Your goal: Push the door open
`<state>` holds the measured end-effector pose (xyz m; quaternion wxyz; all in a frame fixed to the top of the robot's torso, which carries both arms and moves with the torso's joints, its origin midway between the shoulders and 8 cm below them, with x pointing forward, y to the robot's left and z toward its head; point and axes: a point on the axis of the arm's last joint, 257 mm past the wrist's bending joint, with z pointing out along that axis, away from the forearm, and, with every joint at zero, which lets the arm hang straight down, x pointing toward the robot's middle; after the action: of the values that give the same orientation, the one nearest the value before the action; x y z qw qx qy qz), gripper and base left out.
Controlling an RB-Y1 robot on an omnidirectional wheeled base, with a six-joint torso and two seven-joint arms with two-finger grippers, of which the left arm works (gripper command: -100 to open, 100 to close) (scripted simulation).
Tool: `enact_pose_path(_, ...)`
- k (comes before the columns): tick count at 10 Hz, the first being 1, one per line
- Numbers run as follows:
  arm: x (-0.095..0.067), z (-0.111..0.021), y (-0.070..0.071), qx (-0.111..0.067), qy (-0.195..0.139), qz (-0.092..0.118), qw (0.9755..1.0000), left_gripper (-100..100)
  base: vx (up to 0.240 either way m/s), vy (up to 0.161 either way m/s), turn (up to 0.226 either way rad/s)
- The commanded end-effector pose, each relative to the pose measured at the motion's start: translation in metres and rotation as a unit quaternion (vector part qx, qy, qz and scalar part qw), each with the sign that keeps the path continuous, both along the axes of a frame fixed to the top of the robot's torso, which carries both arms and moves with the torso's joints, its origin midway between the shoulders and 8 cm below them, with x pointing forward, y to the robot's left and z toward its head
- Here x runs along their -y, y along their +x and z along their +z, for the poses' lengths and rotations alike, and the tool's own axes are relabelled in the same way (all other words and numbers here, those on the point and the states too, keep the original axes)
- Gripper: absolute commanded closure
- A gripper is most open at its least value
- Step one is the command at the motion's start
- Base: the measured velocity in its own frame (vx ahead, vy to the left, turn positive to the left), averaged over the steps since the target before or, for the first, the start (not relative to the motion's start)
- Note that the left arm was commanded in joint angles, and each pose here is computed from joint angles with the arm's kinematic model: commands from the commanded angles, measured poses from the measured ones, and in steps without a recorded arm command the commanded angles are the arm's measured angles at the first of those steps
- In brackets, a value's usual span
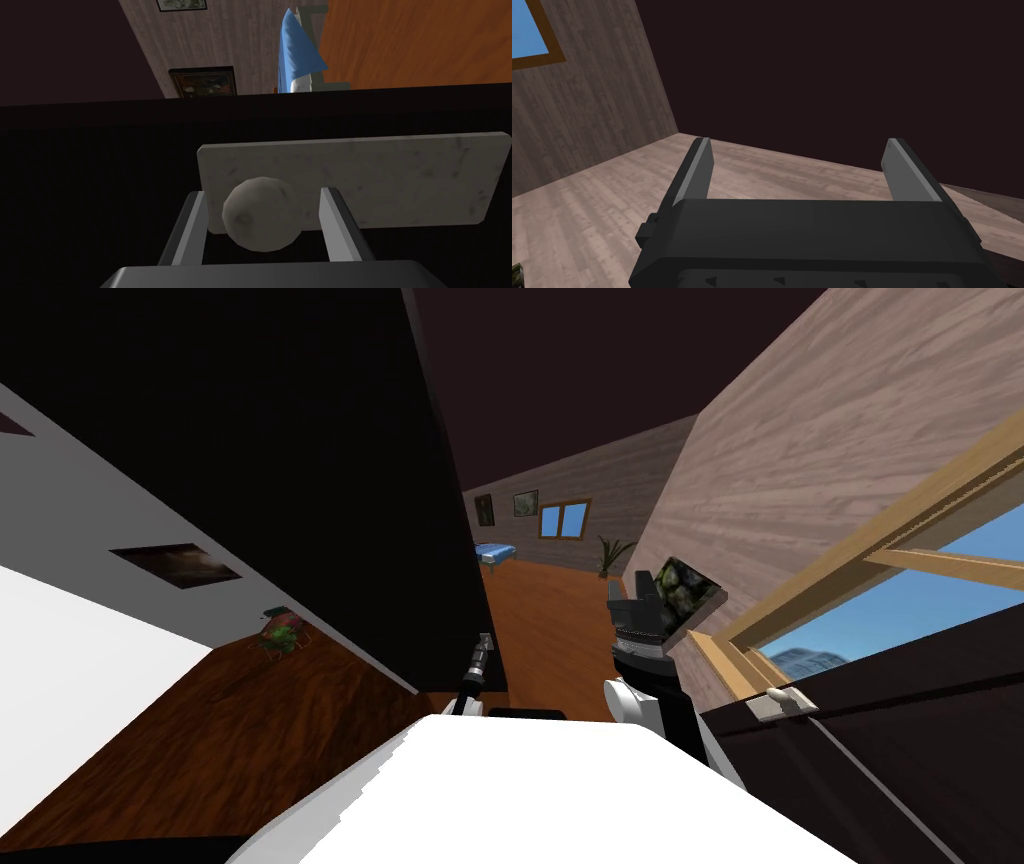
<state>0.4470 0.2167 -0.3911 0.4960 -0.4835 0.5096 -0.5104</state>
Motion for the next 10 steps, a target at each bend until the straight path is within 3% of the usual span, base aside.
enact_pose_path(1, 0.0, -0.001, 0.0, -0.001, 0.0, 0.0, 1.0, 100, -0.037, 0.002, -0.014)
enact_pose_path(5, 0.0, -0.001, 0.0, -0.001, 0.0, 0.0, 1.0, 100, -0.012, 0.001, -0.001)
enact_pose_path(9, -0.019, -0.002, 0.002, -0.005, 0.004, 0.02, 0.9998, 100, 0.143, -0.049, 0.042)
enact_pose_path(10, -0.031, -0.002, 0.003, -0.005, 0.004, 0.033, 0.9994, 100, 0.142, -0.081, 0.058)
